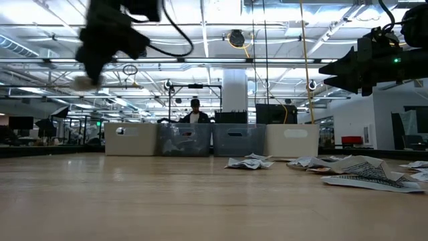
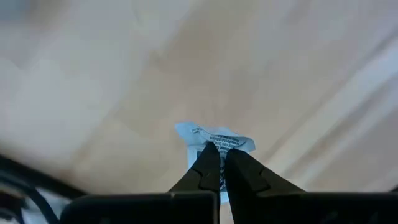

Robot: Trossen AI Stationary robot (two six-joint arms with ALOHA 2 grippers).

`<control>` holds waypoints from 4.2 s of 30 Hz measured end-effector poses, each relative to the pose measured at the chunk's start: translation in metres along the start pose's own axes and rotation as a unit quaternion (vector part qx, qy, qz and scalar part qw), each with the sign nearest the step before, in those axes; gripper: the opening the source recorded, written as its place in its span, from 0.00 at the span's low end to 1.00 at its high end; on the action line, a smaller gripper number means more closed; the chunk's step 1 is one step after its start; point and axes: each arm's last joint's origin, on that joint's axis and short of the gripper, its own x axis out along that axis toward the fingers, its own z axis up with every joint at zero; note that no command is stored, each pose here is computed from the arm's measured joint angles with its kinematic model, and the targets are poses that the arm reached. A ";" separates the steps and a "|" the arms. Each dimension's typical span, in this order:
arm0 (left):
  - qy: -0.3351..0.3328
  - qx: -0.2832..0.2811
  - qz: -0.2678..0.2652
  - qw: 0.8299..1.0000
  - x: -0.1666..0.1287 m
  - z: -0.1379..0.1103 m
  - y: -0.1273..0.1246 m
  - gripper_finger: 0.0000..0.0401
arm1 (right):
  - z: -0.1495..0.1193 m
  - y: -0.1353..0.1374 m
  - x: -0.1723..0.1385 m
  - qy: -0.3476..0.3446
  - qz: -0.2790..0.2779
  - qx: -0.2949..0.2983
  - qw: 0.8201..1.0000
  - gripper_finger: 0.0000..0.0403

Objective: Pick & Place First Aid Supplies
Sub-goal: Put the towelette pack into the left black bin

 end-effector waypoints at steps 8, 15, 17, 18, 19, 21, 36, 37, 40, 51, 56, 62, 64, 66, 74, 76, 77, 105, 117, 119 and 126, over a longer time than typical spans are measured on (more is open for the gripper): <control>-0.034 -0.005 -0.003 0.999 -0.021 0.087 0.031 0.01 | 0.000 0.000 0.000 0.000 0.000 0.000 1.000 0.74; -0.057 -0.025 0.006 0.998 -0.037 0.148 0.066 0.01 | 0.000 0.000 0.000 0.000 0.000 0.000 1.000 0.74; -0.061 -0.031 0.007 0.998 -0.039 0.161 0.076 0.01 | 0.000 0.000 0.000 0.000 0.000 0.000 1.000 0.74; -0.060 -0.034 0.008 0.998 -0.039 0.168 0.080 0.01 | 0.000 0.000 0.000 0.000 0.000 0.000 1.000 0.74; -0.063 -0.037 0.011 0.997 -0.038 0.174 0.083 0.01 | 0.000 0.000 0.000 0.000 0.000 0.000 1.000 0.74; -0.070 -0.038 0.016 0.997 -0.036 0.185 0.088 0.01 | 0.000 0.000 0.000 0.000 0.000 0.000 1.000 0.74; -0.070 -0.035 0.029 0.997 0.031 0.237 0.109 0.01 | 0.000 0.000 0.000 0.000 0.000 0.000 1.000 0.74; -0.068 -0.035 0.029 0.997 0.032 0.238 0.109 0.01 | 0.000 0.000 0.000 0.000 0.000 0.000 1.000 0.74; -0.073 -0.040 0.028 0.996 0.032 0.239 0.108 0.07 | 0.000 0.000 0.000 0.000 0.000 0.000 1.000 0.74; -0.073 -0.035 0.027 0.996 0.030 0.238 0.107 0.58 | 0.000 0.000 0.000 0.000 0.000 0.000 1.000 0.74; -0.055 -0.032 0.026 0.998 0.008 0.233 0.102 0.72 | 0.000 0.000 0.000 0.000 0.000 0.000 1.000 0.74; -0.039 -0.010 0.003 0.999 -0.023 0.222 0.084 0.76 | 0.000 0.000 0.000 0.000 0.000 0.000 1.000 0.74; -0.034 -0.007 0.005 0.999 -0.031 0.219 0.079 0.76 | 0.000 0.000 0.000 0.000 0.000 0.000 1.000 0.74; -0.040 -0.005 0.005 0.999 -0.036 0.216 0.071 0.74 | 0.000 0.000 0.000 0.000 0.000 0.000 1.000 0.74; -0.099 0.008 -0.011 0.995 -0.039 0.181 0.022 0.69 | 0.000 0.000 0.000 0.000 0.000 0.000 1.000 0.74; -0.096 0.017 -0.012 0.995 -0.036 0.164 0.009 0.68 | 0.000 0.000 0.000 0.000 0.000 0.000 1.000 0.74; -0.092 0.021 -0.013 0.995 -0.033 0.155 0.002 0.68 | 0.000 0.000 0.000 0.000 0.000 0.000 1.000 0.74; 0.049 0.324 0.011 0.945 0.056 -0.158 -0.101 0.71 | 0.000 0.000 0.000 0.000 0.000 0.000 1.000 0.74; 0.109 0.331 0.030 0.937 0.074 -0.213 -0.097 0.70 | 0.000 0.000 0.000 0.000 0.000 0.000 1.000 0.74; 0.126 0.321 0.041 0.938 0.083 -0.215 -0.094 0.70 | 0.000 0.000 0.000 0.000 0.000 0.000 1.000 0.74; 0.164 0.294 0.072 0.939 0.113 -0.216 -0.086 0.70 | 0.000 0.000 0.000 0.000 0.000 0.000 1.000 0.74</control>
